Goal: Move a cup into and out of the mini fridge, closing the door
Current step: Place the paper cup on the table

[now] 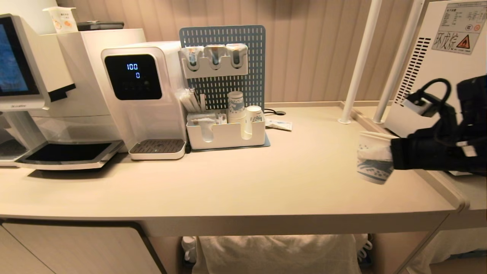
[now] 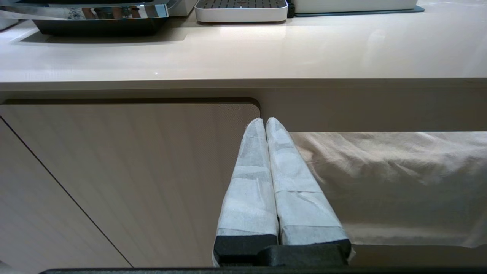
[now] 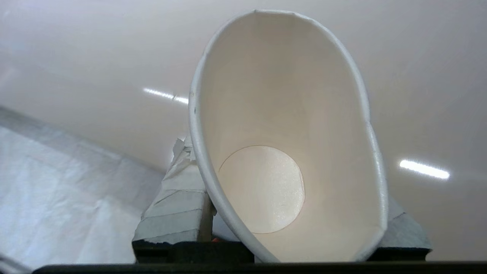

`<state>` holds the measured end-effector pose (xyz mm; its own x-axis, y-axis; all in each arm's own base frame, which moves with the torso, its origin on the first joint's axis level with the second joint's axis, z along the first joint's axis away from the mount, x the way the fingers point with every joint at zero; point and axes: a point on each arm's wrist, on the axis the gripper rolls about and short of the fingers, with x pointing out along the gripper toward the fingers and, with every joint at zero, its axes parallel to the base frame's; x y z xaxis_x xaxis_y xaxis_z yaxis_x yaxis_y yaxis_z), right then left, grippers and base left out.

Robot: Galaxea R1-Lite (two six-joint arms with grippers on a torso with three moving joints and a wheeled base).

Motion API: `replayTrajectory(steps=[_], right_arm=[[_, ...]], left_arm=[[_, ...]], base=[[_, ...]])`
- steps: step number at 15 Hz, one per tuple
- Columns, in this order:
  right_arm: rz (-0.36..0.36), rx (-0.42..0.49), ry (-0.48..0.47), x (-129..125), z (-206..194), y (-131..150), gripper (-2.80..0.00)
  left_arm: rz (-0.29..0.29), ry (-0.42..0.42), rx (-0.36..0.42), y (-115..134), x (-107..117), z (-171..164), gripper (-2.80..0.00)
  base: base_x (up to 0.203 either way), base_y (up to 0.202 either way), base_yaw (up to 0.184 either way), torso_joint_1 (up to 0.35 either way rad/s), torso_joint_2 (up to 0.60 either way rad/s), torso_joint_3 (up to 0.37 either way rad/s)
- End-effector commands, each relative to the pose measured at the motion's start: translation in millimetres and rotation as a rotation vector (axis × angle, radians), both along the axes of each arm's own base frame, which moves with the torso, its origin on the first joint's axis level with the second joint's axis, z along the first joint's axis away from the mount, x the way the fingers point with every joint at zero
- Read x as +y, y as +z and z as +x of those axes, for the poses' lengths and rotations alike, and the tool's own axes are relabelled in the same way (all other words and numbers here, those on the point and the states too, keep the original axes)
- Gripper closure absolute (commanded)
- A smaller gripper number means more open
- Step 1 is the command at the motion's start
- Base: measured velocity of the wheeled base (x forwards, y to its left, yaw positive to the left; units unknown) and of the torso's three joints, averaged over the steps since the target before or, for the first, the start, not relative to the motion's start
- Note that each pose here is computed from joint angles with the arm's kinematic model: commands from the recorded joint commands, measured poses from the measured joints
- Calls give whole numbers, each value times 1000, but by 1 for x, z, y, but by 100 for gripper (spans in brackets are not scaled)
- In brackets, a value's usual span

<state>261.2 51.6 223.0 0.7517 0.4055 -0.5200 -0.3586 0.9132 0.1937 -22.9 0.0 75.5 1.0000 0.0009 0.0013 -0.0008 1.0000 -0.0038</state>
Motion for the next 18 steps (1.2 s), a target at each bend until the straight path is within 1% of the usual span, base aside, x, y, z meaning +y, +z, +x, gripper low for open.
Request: replayTrajectory(steps=[1, 2, 3, 5, 6, 9, 12, 13, 16, 18], right_arm=[[-103, -82, 23, 19, 57, -41, 0], [-171, -133, 23, 24, 66, -49, 0], [-206, -158, 29, 28, 71, -55, 0], [-217, -164, 45, 35, 78, -68, 0], [-213, -192, 50, 41, 83, -73, 0], [-258, -207, -12, 52, 90, -95, 0], [-255, -196, -19, 53, 88, -103, 0], [-253, -187, -19, 53, 88, -109, 0], [-177, -204, -55, 58, 96, -120, 0], [-170, -207, -59, 58, 95, -119, 0]], left_arm=[[-1, -1, 0, 0, 0, 0, 0], [-1, 1, 0, 0, 0, 0, 0], [-1, -1, 0, 0, 0, 0, 0], [-1, 1, -1, 0, 0, 0, 0], [-1, 1, 0, 0, 0, 0, 0], [-1, 0, 0, 0, 0, 0, 0], [-1, 1, 0, 0, 0, 0, 0], [-1, 1, 0, 0, 0, 0, 0], [-1, 0, 1, 0, 0, 0, 0], [-1, 1, 0, 0, 0, 0, 0]], base=[[0, 0, 0, 0, 0, 0], [0, 0, 0, 0, 0, 0], [0, 0, 0, 0, 0, 0], [0, 0, 0, 0, 0, 0], [0, 0, 0, 0, 0, 0], [0, 0, 0, 0, 0, 0], [0, 0, 0, 0, 0, 0], [0, 0, 0, 0, 0, 0], [0, 0, 0, 0, 0, 0], [0, 0, 0, 0, 0, 0]])
